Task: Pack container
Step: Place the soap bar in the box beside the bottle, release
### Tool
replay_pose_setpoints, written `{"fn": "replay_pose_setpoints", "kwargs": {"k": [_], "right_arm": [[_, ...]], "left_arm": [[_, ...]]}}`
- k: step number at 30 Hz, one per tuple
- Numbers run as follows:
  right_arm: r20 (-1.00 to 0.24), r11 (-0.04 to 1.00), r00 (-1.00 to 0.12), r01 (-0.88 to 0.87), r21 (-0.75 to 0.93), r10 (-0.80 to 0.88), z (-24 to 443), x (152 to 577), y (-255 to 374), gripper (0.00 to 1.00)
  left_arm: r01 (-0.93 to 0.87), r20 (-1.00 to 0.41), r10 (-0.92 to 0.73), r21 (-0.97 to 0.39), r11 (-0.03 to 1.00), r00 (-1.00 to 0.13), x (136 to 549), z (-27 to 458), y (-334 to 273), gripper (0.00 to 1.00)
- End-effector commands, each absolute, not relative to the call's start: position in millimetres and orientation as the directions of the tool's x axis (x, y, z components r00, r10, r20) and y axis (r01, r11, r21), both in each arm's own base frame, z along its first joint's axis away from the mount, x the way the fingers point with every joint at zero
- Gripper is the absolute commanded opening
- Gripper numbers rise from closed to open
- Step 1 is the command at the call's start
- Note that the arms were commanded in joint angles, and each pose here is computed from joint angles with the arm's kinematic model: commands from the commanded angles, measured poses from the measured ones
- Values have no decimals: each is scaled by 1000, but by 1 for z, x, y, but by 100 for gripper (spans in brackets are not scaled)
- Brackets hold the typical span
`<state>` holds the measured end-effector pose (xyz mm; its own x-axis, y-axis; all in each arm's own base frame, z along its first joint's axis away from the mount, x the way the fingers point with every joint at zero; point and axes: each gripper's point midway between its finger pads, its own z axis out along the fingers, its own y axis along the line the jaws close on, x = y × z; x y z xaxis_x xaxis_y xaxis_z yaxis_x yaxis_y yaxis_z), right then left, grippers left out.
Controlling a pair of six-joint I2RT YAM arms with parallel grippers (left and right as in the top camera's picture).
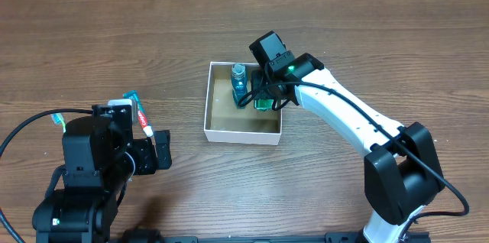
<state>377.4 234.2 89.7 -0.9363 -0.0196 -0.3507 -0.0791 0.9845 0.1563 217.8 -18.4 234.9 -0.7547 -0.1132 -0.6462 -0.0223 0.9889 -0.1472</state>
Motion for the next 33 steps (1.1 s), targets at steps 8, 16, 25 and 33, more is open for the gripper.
{"fn": "replay_pose_setpoints", "kwargs": {"k": [8, 16, 25, 33], "right_arm": [[-366, 988, -930, -65, 141, -9, 88, 384, 234, 65], [-369, 988, -929, -67, 142, -10, 89, 384, 235, 62], [-544, 990, -839, -49, 129, 29, 189, 396, 219, 65], [-612, 979, -765, 125, 163, 200, 264, 382, 125, 100]], "left_arm": [[-22, -667, -105, -132, 991, -738, 220, 244, -15, 100], [-22, -664, -105, -132, 991, -740, 219, 243, -15, 100], [-22, -664, -105, -132, 991, -740, 219, 243, -15, 100], [-21, -670, -105, -133, 991, -735, 220, 245, -15, 100]]}}
